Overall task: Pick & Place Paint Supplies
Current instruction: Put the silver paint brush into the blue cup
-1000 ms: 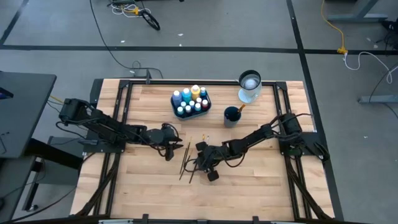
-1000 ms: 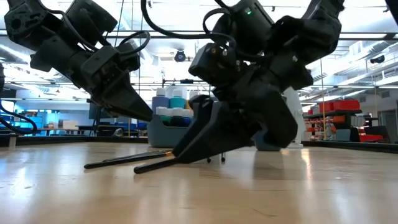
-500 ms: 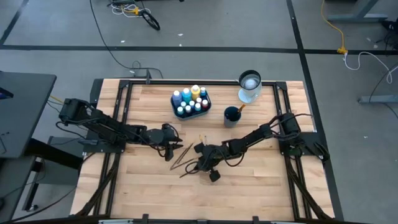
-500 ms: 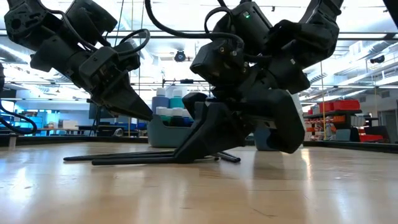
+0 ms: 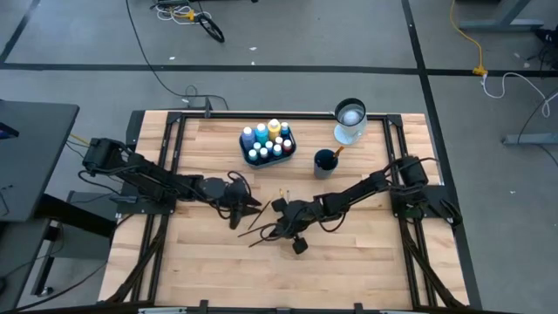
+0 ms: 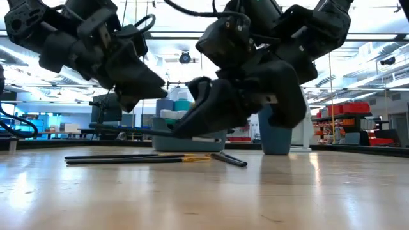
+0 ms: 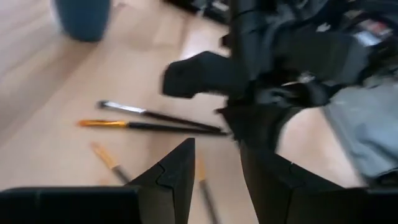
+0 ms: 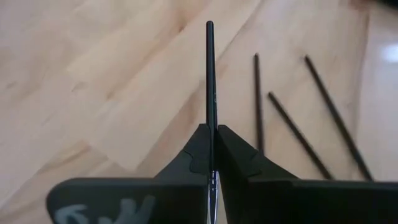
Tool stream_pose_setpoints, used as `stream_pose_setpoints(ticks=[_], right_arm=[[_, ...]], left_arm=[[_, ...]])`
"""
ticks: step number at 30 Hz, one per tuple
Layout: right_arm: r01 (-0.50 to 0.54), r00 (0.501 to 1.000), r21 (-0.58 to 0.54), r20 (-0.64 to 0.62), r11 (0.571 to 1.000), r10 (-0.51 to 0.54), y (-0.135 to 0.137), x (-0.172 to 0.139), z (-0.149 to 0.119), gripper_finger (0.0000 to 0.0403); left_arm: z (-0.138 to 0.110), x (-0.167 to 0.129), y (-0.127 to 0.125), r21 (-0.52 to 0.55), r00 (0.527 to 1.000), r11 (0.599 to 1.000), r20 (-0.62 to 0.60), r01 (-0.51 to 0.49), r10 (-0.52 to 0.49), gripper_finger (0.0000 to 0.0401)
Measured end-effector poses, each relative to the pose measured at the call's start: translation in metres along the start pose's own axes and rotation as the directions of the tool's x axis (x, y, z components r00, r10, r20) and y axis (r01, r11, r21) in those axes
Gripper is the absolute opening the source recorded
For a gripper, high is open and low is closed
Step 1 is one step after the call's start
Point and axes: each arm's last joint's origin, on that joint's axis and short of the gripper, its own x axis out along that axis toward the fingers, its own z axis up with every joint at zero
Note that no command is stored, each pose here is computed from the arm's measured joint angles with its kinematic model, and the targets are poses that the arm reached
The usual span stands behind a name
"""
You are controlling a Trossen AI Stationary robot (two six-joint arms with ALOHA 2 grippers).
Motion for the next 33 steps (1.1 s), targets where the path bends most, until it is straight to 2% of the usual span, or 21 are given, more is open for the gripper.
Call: stream_pose_setpoints(ticks=[5, 8, 11, 15, 20, 27, 33], right_arm=[[0.117, 0.993, -0.118, -0.007, 0.986, -0.119, -0.003, -0.006, 0.008, 0.0012], [0.227, 0.971, -0.216, -0.02, 0.95, -0.237, -0.007, -0.01, 0.013, 0.0012], [0.278, 0.951, -0.295, -0.048, 0.914, -0.305, -0.01, -0.012, 0.013, 0.0012], [0.314, 0.936, -0.329, -0.05, 0.891, -0.349, -0.017, -0.013, 0.012, 0.0012], [0.32, 0.935, -0.314, -0.049, 0.894, -0.352, -0.022, -0.014, 0.01, 0.0012], [0.281, 0.952, -0.313, -0.031, 0.907, -0.306, -0.02, -0.014, 0.011, 0.0011], [0.334, 0.938, -0.307, 0.019, 0.891, -0.345, -0.024, -0.015, 0.016, 0.0011]], left_arm=[[-0.001, 0.0, 0.002, -0.189, 0.994, 0.979, -0.066, 0.073, -0.086, 0.0136], [-0.003, 0.0, 0.002, -0.292, 0.982, 0.95, -0.115, 0.11, -0.149, 0.0136], [-0.004, -0.001, 0.0, -0.345, 0.97, 0.928, -0.139, 0.144, -0.202, 0.0136], [-0.006, -0.001, 0.001, -0.336, 0.965, 0.931, -0.161, 0.143, -0.206, 0.0136], [-0.009, -0.001, 0.003, -0.303, 0.968, 0.947, -0.189, 0.102, -0.165, 0.0136], [-0.008, -0.001, 0.005, -0.228, 0.982, 0.972, -0.158, 0.063, -0.101, 0.0136], [-0.01, -0.001, 0.005, -0.24, 0.978, 0.969, -0.179, 0.058, -0.103, 0.0136]])
